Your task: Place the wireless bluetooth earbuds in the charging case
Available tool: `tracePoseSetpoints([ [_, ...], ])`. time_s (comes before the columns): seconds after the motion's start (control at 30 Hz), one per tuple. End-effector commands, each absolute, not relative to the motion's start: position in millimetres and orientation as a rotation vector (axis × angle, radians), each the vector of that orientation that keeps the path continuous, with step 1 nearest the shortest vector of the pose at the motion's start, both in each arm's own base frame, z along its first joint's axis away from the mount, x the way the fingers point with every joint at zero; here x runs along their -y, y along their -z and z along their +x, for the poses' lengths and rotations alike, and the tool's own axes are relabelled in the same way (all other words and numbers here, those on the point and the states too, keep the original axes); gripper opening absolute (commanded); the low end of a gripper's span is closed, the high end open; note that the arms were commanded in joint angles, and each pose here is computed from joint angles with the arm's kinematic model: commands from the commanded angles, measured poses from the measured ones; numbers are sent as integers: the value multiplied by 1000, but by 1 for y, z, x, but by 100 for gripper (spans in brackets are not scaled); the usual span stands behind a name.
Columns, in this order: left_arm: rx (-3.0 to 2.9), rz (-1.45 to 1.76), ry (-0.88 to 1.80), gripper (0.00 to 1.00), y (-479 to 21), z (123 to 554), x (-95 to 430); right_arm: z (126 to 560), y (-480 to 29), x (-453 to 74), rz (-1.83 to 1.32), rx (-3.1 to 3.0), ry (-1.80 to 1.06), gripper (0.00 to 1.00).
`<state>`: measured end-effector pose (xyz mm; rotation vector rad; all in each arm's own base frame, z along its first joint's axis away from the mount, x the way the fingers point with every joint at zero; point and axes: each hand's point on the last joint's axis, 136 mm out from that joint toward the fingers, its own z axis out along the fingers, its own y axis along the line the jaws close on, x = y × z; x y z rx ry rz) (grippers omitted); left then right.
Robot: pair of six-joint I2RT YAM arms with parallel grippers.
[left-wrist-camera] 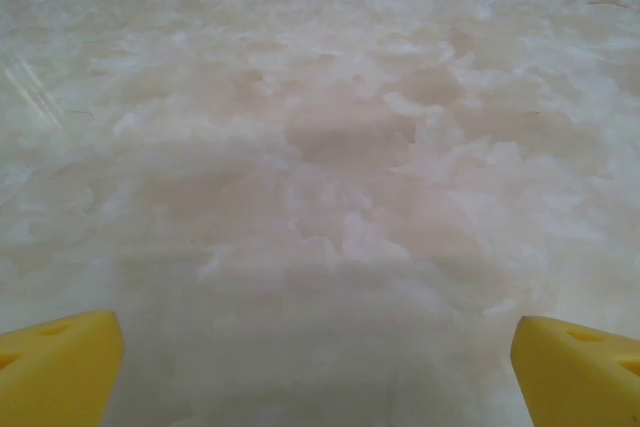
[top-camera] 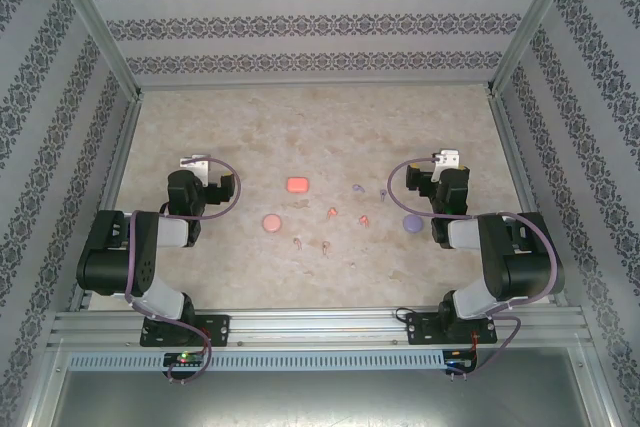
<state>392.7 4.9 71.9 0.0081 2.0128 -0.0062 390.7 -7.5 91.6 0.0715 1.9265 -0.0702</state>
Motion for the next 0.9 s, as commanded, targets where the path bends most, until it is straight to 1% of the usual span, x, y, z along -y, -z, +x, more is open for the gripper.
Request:
tracePoseSetpoints([
  [0.0, -1968, -4, 23, 100, -83, 399, -5, 397, -106, 4, 64, -1879, 43, 98],
  [0.87, -1989, -29, 9, 99, -81, 401, -9, 398, -106, 4, 66, -1885, 24, 98],
])
